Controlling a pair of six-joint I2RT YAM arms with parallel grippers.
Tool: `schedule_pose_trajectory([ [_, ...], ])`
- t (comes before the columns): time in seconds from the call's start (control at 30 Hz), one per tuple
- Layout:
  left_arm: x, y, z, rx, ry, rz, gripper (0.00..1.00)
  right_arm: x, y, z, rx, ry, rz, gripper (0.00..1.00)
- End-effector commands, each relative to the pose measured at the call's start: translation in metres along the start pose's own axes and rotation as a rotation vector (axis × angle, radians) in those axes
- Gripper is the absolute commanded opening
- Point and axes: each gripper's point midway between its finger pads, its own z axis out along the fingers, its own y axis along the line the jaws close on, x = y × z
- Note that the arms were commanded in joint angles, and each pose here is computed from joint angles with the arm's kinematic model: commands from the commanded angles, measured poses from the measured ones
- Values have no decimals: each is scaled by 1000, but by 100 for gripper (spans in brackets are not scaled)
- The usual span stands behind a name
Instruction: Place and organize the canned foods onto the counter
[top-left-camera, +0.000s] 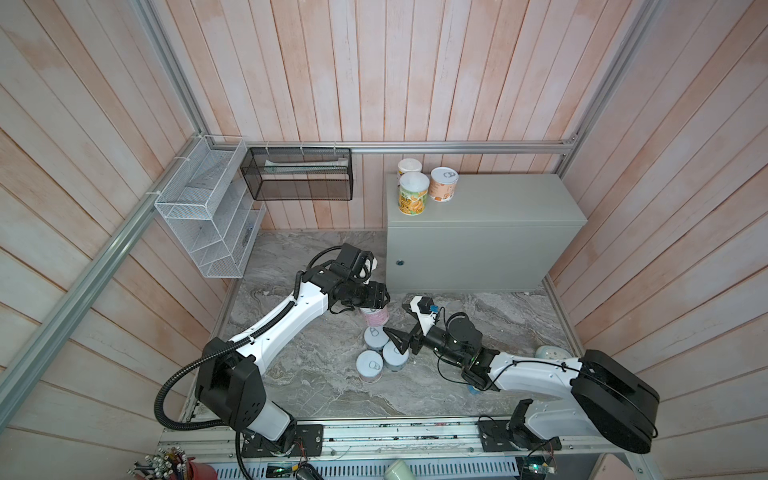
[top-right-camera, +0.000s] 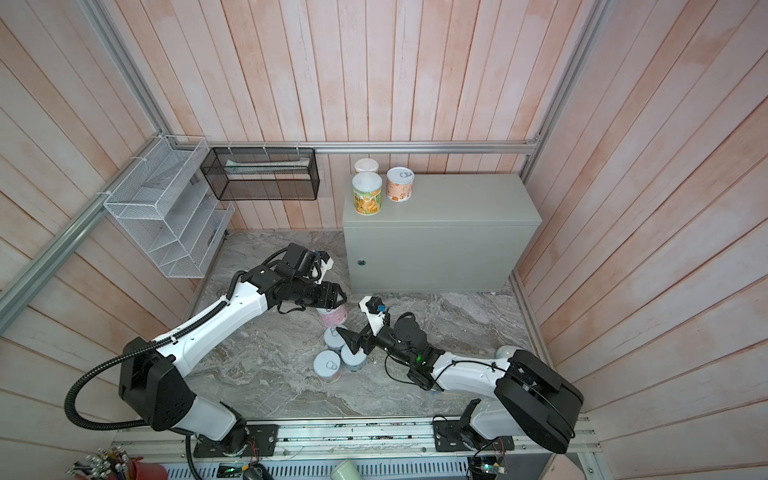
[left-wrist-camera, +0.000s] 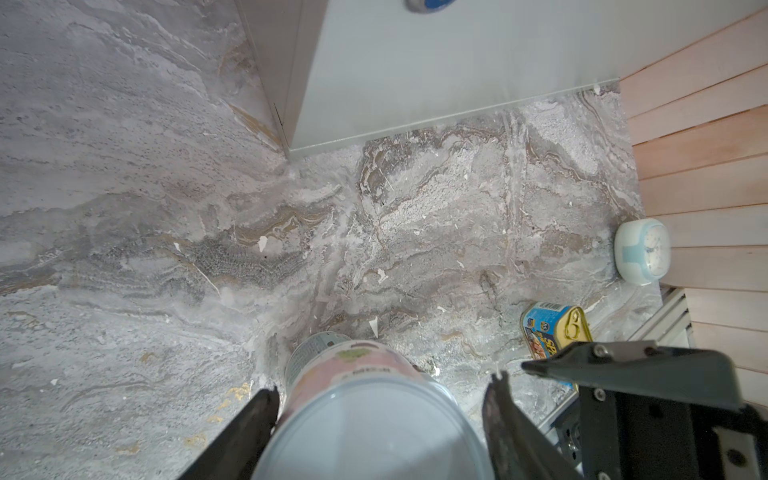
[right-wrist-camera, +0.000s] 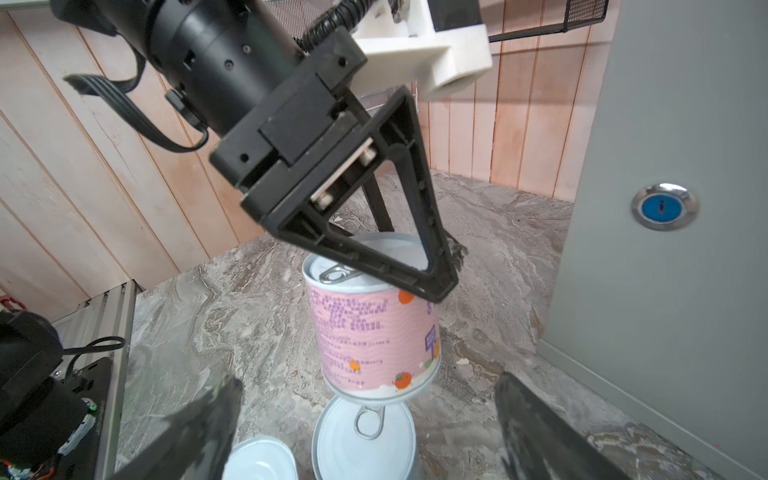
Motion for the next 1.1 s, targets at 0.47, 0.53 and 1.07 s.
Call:
schedule_pose_trajectory([
  [0.47,-11,-26,-7,118,-11,-11,39,-4,2,33,-3,-26,-26,90],
  [0.53,-11,-26,-7,121,-9,-12,39,-2,1,36,0,-22,-28,90],
  [1.07,-10,-34,-13,157,10,-18,39,-6,0,53,-4,-64,-20,82],
])
